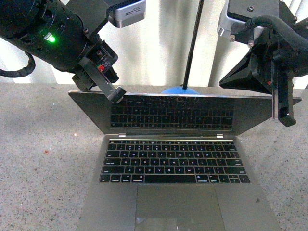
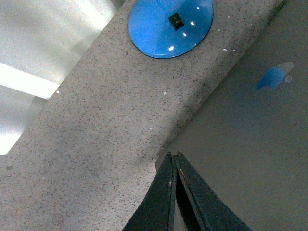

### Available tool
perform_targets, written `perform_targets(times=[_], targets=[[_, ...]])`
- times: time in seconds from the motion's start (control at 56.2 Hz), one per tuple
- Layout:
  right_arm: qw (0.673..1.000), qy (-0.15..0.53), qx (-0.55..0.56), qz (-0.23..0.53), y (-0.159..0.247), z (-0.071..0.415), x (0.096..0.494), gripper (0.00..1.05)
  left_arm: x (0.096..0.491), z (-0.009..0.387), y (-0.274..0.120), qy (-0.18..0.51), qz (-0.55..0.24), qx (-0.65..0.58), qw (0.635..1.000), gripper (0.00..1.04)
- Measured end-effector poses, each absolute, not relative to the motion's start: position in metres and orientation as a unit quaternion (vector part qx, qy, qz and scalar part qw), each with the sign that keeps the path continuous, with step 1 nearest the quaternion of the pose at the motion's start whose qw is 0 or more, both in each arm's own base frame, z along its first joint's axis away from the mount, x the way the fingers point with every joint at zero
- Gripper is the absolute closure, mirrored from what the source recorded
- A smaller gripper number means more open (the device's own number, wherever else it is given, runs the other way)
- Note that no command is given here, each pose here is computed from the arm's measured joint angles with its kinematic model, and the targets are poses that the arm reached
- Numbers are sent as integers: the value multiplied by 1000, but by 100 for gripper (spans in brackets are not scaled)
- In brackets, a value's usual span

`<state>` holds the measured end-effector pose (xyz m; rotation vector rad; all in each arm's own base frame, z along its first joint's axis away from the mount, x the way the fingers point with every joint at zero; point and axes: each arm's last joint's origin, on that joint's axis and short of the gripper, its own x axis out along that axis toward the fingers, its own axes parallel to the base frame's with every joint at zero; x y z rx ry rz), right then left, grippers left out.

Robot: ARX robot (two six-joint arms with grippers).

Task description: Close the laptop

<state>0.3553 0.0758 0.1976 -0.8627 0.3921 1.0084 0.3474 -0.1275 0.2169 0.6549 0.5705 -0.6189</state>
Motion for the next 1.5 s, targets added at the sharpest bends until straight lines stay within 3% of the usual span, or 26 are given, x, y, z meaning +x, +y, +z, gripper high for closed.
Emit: perform_targets(times=[1.495], targets=[[733,217,-404,502,85,166,343,102,332,182,-137,295,-331,284,850,101]])
